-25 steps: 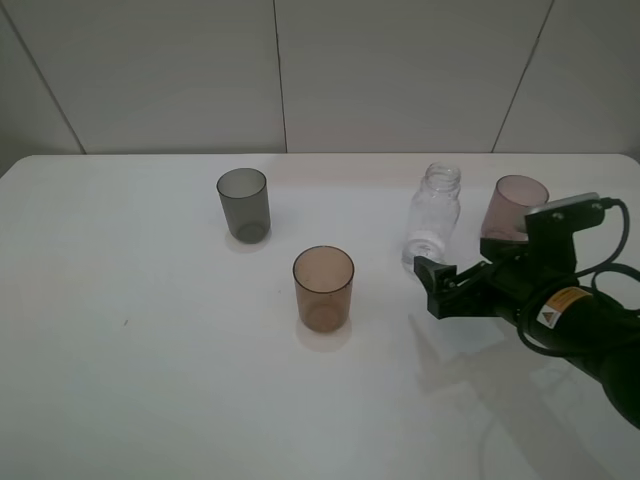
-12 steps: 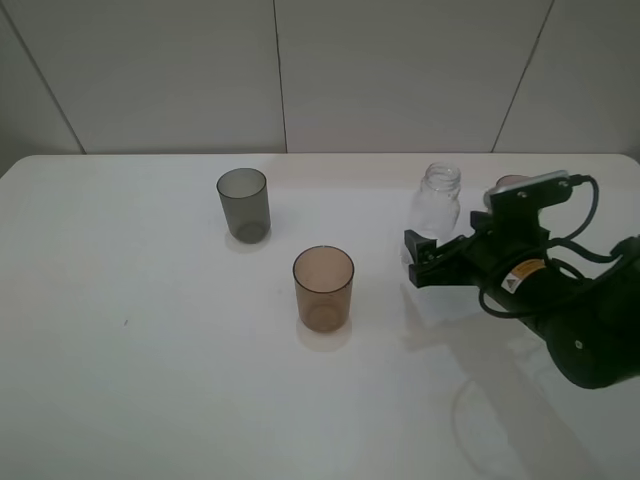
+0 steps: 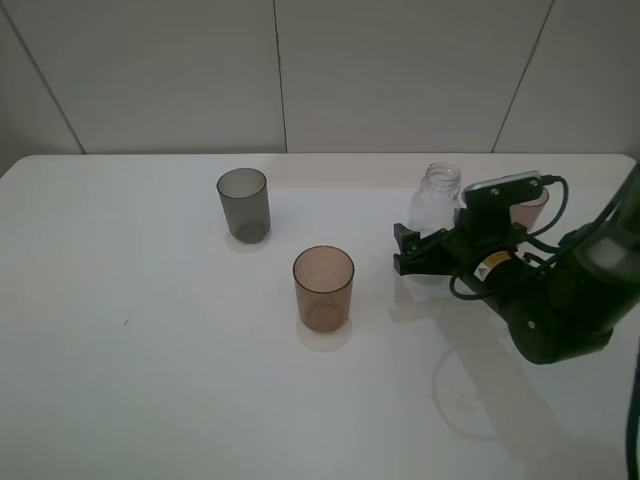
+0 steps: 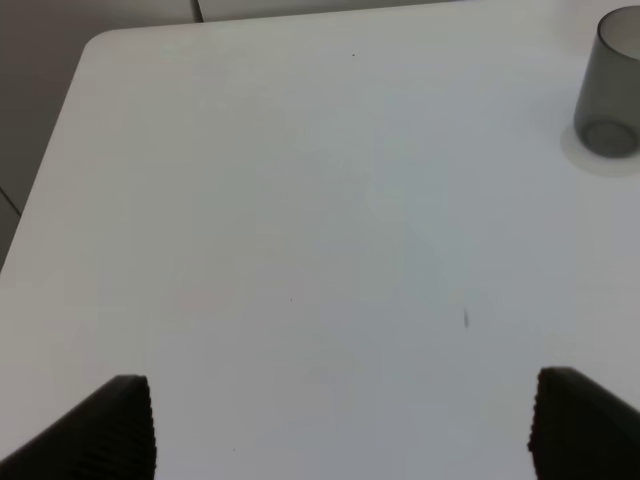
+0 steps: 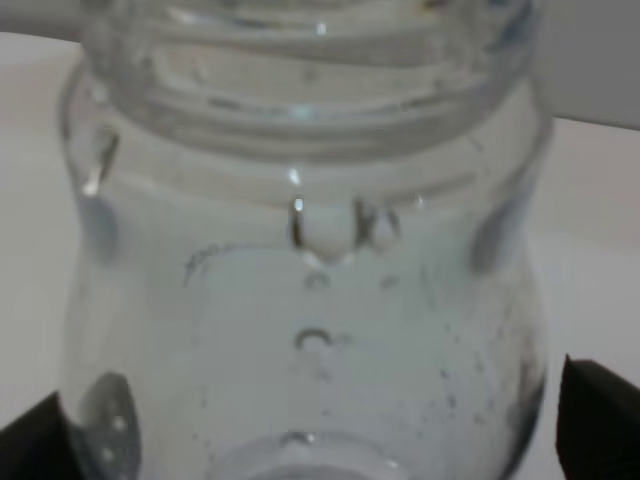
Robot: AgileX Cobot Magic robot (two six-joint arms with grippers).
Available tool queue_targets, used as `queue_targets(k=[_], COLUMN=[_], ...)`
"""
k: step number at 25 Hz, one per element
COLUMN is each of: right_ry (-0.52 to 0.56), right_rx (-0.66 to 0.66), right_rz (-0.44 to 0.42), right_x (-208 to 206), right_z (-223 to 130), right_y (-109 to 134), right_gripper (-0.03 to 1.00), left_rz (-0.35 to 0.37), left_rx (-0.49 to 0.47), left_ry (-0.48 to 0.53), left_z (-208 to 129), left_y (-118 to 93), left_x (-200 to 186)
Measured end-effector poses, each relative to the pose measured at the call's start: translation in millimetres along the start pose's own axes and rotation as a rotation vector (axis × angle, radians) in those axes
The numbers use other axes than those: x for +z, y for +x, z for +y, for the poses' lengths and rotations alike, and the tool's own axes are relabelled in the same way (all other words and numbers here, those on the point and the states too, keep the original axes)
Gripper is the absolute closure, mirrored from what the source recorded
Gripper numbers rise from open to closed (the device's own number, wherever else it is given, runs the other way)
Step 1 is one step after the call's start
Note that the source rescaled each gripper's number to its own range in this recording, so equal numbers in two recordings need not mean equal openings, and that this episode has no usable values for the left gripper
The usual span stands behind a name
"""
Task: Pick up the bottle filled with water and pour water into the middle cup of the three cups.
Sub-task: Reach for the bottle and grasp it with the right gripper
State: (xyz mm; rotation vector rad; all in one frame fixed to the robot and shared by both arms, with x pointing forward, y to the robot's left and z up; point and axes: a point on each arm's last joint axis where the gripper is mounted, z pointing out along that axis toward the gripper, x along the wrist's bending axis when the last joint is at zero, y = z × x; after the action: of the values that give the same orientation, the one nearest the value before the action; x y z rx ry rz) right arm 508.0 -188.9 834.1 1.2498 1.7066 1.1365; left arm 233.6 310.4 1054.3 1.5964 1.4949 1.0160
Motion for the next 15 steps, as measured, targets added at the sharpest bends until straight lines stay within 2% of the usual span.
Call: queue_targets(k=[9,11,12,13,14,15], right_ry=[-0.005,-0.005,-0.005,-0.005,-0.005,-0.005], right_rx=[0.005,0.006,0.006,0.006,0.005,0.006], right_rz=[-0.02,-0.02,-0.02,-0.02,-0.019,-0.019], right_x=[15.6,15.7,15.7,15.7,15.7,15.7], right_z=[-4.6,-4.6,-4.6,-4.6,-4.5,-4.5], right_y=[1.0,1.0,1.0,1.0,1.0,1.1], right_gripper=[0.1,0.16,0.28,0.47,0.69,0.97], left_rz=[0.0,0.0,0.0,0.0,0.0,0.0], left_rx=[0.0,0.0,0.0,0.0,0.0,0.0], left_ry=[0.0,0.0,0.0,0.0,0.0,0.0], left_z=[0.0,0.0,0.0,0.0,0.0,0.0], left_y=[0.0,0.0,0.0,0.0,0.0,0.0], left_x=[0.0,0.0,0.0,0.0,0.0,0.0])
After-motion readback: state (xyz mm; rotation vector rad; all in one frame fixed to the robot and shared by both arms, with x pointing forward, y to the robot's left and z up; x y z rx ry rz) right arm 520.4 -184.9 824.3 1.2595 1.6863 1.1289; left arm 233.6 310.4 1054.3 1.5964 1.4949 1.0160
